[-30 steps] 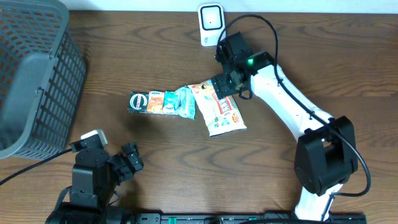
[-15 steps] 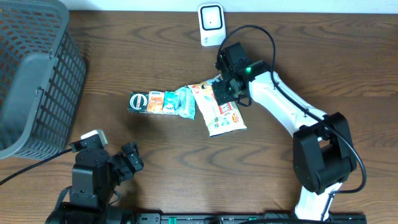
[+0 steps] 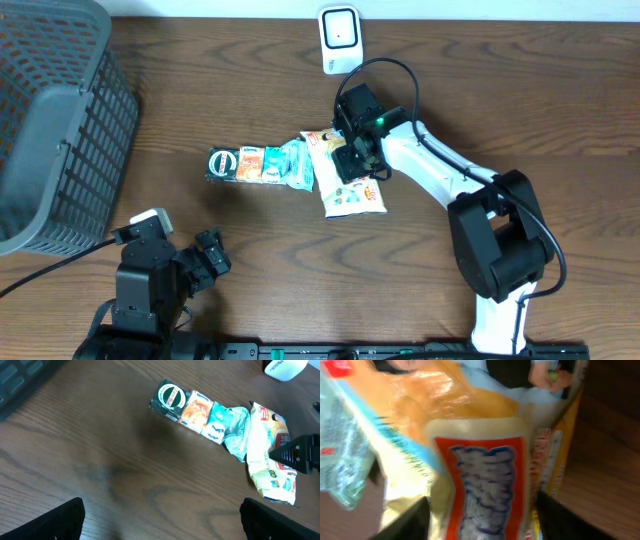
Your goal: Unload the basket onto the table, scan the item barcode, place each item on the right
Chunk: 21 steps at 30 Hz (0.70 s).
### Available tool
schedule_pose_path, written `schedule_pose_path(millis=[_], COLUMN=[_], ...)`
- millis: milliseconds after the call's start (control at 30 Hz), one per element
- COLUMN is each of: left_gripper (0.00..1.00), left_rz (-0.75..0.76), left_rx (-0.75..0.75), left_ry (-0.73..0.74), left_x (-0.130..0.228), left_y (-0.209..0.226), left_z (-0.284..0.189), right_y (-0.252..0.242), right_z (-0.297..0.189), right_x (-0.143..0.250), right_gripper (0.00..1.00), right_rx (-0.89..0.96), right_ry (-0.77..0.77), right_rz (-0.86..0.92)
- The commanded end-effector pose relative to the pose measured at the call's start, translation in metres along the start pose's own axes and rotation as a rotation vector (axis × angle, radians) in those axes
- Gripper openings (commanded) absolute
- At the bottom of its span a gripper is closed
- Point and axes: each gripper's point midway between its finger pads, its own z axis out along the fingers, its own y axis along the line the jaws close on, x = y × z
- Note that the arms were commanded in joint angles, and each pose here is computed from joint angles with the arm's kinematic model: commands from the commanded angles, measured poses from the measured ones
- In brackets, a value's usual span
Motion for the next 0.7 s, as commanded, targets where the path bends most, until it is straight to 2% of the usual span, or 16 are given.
schedule_pose_path(millis=[0, 133, 233, 267, 467, 533, 667], left_gripper=[0.98, 0.98, 0.98, 0.97, 0.98, 0.98, 0.97], left_rz=[0.000, 0.000, 0.000, 0.000, 0.000, 0.000, 0.000], left_rx=[0.000, 0.000, 0.000, 0.000, 0.000, 0.000, 0.000], left_ry=[-0.008, -0.008, -0.008, -0.008, -0.008, -0.008, -0.008], left_x=[-0.001, -0.001, -0.001, -0.001, -0.001, -0.001, -0.001], left_y=[0.000, 0.000, 0.000, 0.000, 0.000, 0.000, 0.000], left_z=[-0.001, -0.001, -0.001, -0.001, -0.001, -0.001, -0.001], right_y=[0.004, 0.002, 0.000, -0.004, -0.060, -0.075, -0.079], right_z=[0.021, 0.024, 0.024, 0.024, 0.000, -0.017, -0.039], right_x=[0.017, 0.019, 0.018, 0.018, 0.019, 0.014, 0.003], right_gripper=[0.47, 0.33, 0.06, 0.02, 0.01, 0.01, 0.01], right_rx=[-0.008, -0.002, 0.014, 0.035, 0.323, 0.377, 0.372], right_ry=[0.070, 0.077, 0.074, 0.074, 0.064, 0.051, 0.026], right_rz=[0.006, 0.006, 0.006, 0.006, 0.105, 0.119, 0.115])
